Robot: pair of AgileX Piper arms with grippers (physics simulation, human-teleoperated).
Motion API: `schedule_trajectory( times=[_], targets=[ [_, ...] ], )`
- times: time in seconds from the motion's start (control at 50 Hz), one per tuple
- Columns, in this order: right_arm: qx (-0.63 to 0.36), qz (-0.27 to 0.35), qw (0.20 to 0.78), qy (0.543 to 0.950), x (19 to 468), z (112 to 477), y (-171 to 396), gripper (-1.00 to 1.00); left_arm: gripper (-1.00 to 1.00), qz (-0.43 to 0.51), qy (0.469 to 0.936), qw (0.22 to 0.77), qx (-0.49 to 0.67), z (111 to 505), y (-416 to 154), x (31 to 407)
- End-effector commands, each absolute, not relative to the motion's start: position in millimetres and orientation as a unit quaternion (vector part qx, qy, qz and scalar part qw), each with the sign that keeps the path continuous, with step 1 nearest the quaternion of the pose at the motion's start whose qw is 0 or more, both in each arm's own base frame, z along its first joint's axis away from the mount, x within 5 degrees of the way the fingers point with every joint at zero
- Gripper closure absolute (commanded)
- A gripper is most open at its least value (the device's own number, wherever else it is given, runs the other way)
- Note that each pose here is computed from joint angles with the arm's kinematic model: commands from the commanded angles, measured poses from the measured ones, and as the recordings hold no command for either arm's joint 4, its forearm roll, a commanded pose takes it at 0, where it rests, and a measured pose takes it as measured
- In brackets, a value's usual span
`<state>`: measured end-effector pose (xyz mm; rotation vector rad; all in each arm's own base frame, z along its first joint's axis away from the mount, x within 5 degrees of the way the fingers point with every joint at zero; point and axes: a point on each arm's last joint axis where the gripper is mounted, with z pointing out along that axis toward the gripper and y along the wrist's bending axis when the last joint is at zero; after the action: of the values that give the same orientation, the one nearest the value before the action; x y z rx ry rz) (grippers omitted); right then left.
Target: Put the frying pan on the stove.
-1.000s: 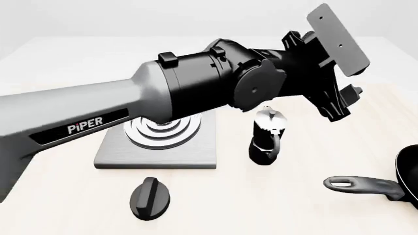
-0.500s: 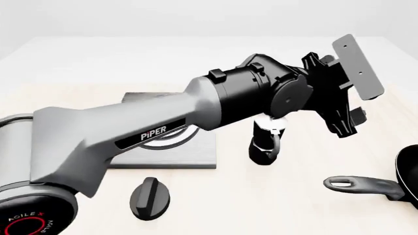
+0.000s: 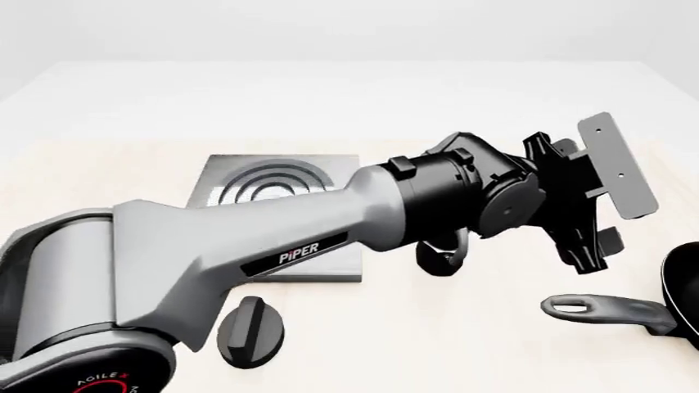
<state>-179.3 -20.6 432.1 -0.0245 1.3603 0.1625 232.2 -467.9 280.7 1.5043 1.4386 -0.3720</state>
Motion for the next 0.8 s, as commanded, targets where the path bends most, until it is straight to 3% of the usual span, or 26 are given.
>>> schedule_trajectory(
  times=[0.02,0.8],
  targets=[
    [-0.003,0.075,0.768,0.636,-174,430,-18,-1.0,-1.0,-0.166,0.597,0.486,0.616,273,-474,224],
    [-0.004,0.077,0.768,0.636,-174,430,-19,-1.0,-1.0,-0.192,0.608,0.463,0.616,228,-488,198]
  ],
)
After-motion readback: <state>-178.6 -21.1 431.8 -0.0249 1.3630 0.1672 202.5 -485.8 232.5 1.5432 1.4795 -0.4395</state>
